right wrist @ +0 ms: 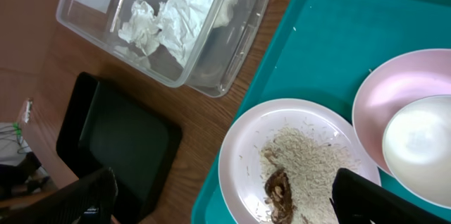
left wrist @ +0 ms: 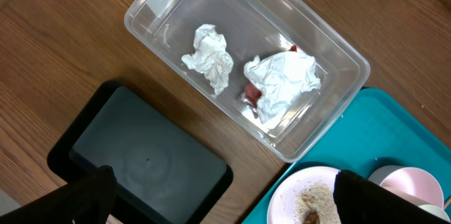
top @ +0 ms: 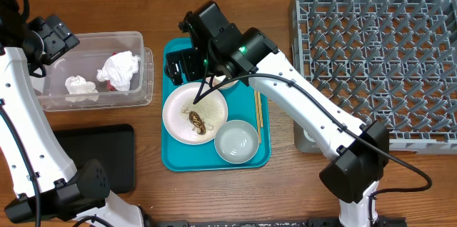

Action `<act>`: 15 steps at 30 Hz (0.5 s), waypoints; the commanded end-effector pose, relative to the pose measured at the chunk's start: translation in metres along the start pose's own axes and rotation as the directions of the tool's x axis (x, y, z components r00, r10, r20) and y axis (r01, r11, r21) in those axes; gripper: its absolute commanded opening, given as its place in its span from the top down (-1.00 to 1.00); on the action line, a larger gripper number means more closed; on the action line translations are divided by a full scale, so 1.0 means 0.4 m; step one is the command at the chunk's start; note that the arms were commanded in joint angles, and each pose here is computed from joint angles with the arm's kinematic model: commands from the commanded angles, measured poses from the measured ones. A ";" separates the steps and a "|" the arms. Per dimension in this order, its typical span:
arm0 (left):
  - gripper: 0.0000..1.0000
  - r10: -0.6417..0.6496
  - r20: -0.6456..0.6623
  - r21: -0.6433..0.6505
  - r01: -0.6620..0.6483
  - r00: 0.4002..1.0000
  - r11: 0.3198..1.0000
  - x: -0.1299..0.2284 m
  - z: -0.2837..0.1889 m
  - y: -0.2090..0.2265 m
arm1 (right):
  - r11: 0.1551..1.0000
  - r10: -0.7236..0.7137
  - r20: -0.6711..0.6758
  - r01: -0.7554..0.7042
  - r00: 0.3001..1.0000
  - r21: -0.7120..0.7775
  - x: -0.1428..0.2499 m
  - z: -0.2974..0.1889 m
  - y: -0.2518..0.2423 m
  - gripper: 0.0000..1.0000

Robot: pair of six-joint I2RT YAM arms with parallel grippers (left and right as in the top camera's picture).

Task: Sort waste into correct bins and load items into the dishwasher
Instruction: 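Lower the right gripper toward the pink bowl and white cup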

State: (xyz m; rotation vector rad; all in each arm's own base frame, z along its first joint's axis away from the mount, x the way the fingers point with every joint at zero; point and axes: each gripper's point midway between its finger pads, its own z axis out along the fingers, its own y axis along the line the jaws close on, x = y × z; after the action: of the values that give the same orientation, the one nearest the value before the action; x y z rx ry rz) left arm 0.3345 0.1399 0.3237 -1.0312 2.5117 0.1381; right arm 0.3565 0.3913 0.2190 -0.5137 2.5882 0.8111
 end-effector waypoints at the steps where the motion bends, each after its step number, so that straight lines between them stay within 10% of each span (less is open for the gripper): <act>1: -1.00 -0.009 0.008 -0.010 0.009 1.000 1.000 -0.003 -0.002 0.004 | 1.000 0.025 0.025 -0.025 0.999 0.017 -0.012 -0.008 -0.005 -0.99; 15: -1.00 -0.010 0.008 -0.010 0.010 1.000 1.000 -0.003 -0.002 0.004 | 0.979 0.023 0.096 -0.042 0.995 0.199 -0.039 -0.017 -0.091 -0.99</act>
State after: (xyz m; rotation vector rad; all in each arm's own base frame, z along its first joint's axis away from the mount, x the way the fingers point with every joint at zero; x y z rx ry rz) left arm 0.3345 0.1399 0.3237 -1.0312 2.5117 0.1381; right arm 0.3699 0.3771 0.2134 -0.4306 2.5894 0.6757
